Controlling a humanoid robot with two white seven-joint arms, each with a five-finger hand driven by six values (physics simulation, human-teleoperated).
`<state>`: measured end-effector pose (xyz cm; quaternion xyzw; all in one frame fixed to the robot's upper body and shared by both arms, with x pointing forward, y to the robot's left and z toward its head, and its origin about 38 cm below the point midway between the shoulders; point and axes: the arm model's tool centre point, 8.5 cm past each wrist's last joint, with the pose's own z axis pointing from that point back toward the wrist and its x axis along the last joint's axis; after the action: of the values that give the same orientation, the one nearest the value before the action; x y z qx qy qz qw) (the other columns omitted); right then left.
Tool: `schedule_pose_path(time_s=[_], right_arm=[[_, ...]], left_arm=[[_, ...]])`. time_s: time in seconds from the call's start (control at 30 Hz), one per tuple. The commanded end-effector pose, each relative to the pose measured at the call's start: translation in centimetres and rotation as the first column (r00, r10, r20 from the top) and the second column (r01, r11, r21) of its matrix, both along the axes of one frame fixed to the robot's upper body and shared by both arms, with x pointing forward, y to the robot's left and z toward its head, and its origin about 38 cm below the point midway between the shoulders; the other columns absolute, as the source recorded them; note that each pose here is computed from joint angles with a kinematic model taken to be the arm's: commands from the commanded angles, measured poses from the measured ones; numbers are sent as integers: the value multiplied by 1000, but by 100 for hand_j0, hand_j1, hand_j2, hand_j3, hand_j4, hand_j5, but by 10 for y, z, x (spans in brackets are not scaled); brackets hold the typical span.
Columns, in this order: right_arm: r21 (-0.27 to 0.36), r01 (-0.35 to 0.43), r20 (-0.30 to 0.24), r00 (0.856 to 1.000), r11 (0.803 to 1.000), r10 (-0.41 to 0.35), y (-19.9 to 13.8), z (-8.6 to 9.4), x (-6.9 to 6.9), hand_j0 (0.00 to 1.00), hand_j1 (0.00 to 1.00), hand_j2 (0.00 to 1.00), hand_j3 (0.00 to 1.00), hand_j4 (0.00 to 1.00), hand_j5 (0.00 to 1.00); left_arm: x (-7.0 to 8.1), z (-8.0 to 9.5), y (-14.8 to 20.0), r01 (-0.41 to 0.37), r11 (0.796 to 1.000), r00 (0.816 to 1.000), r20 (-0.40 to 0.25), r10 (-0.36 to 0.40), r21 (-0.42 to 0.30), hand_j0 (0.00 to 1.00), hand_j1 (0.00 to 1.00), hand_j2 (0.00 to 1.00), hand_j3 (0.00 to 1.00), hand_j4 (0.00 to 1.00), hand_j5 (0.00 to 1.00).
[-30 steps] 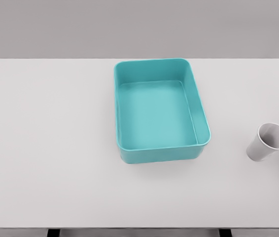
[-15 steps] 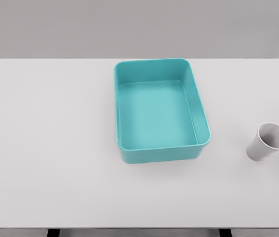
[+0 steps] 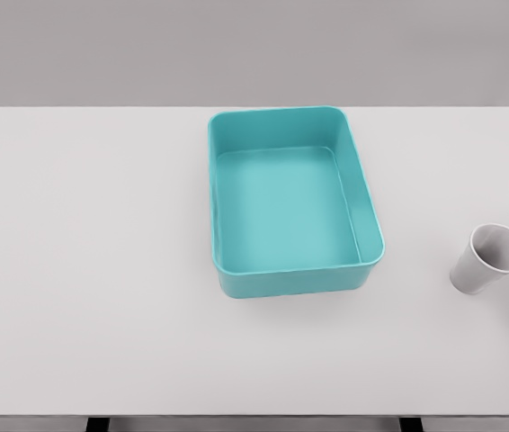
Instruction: Put the paper cup into the basket with your right arm
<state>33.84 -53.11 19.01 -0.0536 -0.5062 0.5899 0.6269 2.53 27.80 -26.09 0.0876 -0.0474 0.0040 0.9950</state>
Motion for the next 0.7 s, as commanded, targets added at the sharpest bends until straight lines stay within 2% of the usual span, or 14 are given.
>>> schedule_pose_path(time_s=[0.0,0.23,0.33,0.67], right_arm=[[6,-5,-6,1000,1000,5,3,-1,-1,100,100,100,100,100,100],[31,-44,-6,999,999,45,17,-1,0,100,100,100,100,100,100],[31,-41,-6,999,999,41,16,-2,0,100,100,100,100,100,100],[100,-17,7,1000,995,16,18,0,2,100,100,100,100,100,100]], left_arm=[[0,0,0,0,1000,1000,0,0,0,100,100,100,100,100,100],[0,0,0,0,1000,1000,0,0,0,100,100,100,100,100,100],[0,0,0,0,1000,1000,0,0,0,100,100,100,100,100,100],[0,0,0,0,1000,1000,0,0,0,100,100,100,100,100,100]])
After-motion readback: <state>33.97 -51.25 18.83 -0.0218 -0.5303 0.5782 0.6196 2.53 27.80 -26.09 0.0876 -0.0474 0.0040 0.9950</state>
